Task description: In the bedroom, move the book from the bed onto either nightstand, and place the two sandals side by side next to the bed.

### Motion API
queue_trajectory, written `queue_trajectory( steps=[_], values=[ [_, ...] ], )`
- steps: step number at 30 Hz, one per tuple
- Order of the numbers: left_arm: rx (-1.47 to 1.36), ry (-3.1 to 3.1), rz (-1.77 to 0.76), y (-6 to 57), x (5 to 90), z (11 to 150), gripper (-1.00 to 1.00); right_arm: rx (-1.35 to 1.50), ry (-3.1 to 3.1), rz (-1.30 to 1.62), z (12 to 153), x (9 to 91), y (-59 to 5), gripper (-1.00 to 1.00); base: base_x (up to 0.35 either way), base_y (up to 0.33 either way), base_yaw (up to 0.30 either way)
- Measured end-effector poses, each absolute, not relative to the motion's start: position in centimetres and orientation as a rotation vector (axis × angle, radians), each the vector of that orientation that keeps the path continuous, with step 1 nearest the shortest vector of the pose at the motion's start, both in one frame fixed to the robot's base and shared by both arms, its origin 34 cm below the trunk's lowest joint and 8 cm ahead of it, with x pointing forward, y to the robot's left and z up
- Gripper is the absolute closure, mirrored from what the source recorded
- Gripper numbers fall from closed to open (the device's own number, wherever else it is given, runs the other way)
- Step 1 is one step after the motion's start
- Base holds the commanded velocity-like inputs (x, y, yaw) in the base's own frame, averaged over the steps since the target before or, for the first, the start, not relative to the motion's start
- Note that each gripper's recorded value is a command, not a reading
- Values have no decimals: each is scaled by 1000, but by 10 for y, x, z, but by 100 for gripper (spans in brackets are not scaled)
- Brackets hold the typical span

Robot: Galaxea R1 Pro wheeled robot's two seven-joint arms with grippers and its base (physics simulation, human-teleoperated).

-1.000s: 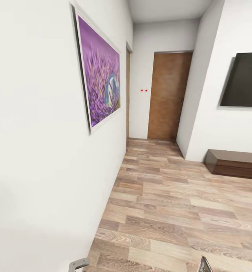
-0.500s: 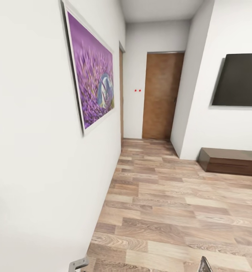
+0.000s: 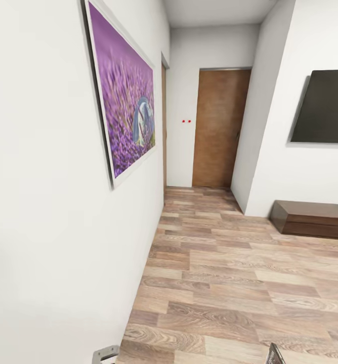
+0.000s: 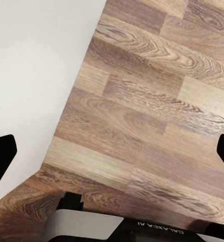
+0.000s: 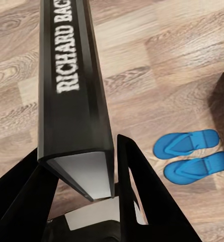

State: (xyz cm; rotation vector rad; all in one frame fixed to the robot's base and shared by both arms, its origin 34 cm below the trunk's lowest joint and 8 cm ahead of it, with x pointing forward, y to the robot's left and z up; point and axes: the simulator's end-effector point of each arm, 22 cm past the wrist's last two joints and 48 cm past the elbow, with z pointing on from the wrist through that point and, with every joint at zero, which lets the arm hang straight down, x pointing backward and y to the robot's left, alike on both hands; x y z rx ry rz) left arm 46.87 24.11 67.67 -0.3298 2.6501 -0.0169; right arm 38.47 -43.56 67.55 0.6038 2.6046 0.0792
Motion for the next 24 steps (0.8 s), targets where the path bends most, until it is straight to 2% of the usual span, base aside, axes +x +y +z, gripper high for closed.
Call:
queue_trajectory(
  steps=[19,24],
  values=[
    [-329,2651,-18,240,468,677,-100,603,2604,79,676,385,-436,100,5,1,-268],
    [-330,2651,-17,241,468,676,-100,604,2603,79,676,385,-436,100,0,0,-113]
  ],
)
